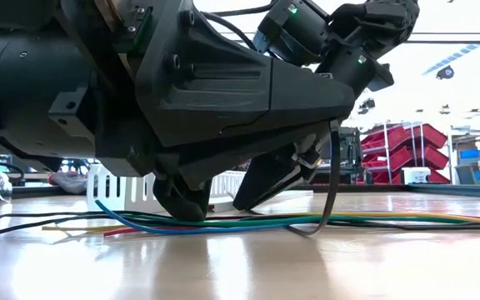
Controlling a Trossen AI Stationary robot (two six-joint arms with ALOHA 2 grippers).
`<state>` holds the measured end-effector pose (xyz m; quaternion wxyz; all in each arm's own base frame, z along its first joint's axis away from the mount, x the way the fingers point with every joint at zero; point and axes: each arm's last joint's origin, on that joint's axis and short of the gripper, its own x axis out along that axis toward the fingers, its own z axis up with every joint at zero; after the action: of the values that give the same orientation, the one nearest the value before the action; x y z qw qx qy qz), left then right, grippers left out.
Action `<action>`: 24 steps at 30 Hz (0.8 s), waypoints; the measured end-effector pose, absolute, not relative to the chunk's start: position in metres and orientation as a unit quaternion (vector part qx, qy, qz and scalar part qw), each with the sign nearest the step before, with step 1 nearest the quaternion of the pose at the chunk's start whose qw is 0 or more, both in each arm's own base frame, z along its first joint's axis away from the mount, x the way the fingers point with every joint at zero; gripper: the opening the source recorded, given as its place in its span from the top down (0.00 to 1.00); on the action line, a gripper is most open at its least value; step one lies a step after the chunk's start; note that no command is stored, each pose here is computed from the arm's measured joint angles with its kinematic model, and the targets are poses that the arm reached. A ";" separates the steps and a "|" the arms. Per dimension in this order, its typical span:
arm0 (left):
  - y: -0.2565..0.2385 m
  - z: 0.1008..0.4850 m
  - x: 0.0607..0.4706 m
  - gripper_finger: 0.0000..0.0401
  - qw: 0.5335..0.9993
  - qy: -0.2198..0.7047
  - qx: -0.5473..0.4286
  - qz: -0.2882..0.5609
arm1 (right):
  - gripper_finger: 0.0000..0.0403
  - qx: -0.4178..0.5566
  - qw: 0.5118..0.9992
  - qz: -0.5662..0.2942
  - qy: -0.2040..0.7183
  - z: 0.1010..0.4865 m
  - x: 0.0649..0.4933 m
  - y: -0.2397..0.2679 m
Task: Ziptie cables
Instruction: Wrap the cable wires with the black zip tie
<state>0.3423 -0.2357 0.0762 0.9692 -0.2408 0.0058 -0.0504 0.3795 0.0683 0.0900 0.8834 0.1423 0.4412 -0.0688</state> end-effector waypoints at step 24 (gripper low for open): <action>-0.235 0.076 0.343 1.00 0.969 0.005 -0.242 -0.050 | 0.98 0.188 0.895 -0.003 0.405 0.079 0.371 0.043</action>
<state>0.3425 -0.2353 0.0763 0.9691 -0.2416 0.0053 -0.0495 0.3711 0.0427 0.0785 0.8947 0.1882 0.4050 -0.0031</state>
